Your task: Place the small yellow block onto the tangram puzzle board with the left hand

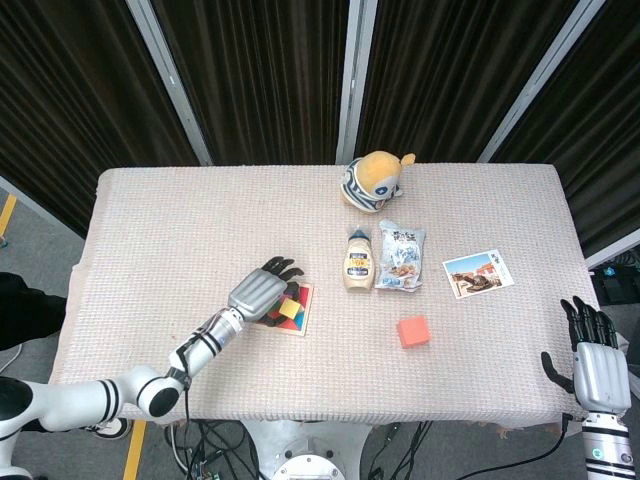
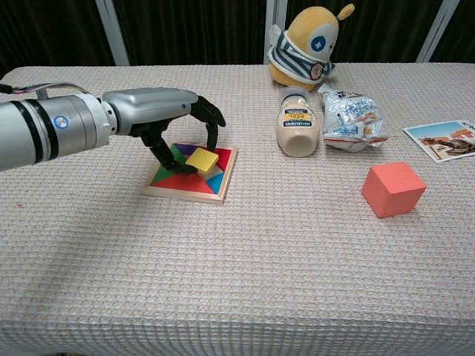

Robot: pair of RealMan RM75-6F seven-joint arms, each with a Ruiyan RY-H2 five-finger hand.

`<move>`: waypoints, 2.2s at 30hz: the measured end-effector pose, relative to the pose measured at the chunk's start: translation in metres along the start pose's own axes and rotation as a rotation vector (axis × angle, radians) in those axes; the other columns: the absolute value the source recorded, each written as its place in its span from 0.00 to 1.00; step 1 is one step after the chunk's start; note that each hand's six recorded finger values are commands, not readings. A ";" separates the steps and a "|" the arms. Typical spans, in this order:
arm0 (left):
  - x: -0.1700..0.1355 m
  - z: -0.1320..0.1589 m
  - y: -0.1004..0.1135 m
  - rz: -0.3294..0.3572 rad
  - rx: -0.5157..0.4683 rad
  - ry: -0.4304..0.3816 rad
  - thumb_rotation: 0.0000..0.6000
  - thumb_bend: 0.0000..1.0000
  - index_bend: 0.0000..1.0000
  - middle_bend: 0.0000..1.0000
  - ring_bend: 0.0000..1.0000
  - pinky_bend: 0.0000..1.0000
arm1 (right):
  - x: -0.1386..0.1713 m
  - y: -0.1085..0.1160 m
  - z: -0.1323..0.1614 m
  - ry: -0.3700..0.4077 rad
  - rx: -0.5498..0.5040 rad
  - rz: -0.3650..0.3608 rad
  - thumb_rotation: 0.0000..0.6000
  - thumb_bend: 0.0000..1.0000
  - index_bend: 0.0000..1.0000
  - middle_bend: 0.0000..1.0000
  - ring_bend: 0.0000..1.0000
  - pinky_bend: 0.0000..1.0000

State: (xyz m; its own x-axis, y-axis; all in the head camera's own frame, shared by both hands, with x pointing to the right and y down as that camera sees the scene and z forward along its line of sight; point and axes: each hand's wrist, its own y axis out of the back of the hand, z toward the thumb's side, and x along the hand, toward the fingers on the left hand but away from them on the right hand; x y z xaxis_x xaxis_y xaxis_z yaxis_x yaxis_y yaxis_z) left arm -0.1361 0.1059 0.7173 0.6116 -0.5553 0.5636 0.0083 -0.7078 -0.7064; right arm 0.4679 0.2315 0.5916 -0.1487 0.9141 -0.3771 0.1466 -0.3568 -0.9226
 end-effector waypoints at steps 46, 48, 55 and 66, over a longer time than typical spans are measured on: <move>0.027 -0.016 0.004 -0.028 0.235 -0.236 1.00 0.35 0.52 0.14 0.00 0.00 | -0.002 -0.005 -0.002 -0.015 0.012 0.020 1.00 0.26 0.00 0.00 0.00 0.00; 0.028 -0.014 0.004 -0.024 0.248 -0.239 1.00 0.35 0.52 0.14 0.00 0.00 | -0.002 -0.006 -0.003 -0.016 0.011 0.021 1.00 0.26 0.00 0.00 0.00 0.00; 0.032 -0.015 0.000 -0.035 0.287 -0.240 1.00 0.35 0.52 0.15 0.00 0.00 | -0.001 -0.004 -0.005 -0.023 0.008 0.018 1.00 0.26 0.00 0.00 0.00 0.00; 0.031 -0.020 0.004 -0.044 0.328 -0.247 1.00 0.35 0.52 0.15 0.00 0.00 | -0.002 -0.005 -0.006 -0.026 0.006 0.026 1.00 0.26 0.00 0.00 0.00 0.00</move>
State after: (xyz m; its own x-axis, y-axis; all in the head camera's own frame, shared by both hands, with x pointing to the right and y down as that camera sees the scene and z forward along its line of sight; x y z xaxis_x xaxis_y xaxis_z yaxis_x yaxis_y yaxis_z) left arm -0.1331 0.0775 0.7403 0.7764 -0.3776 0.5046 0.2662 -0.5293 -0.8056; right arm 0.4730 0.2328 0.5978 -0.1701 0.8993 -0.4029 0.1452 -0.3815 -0.9129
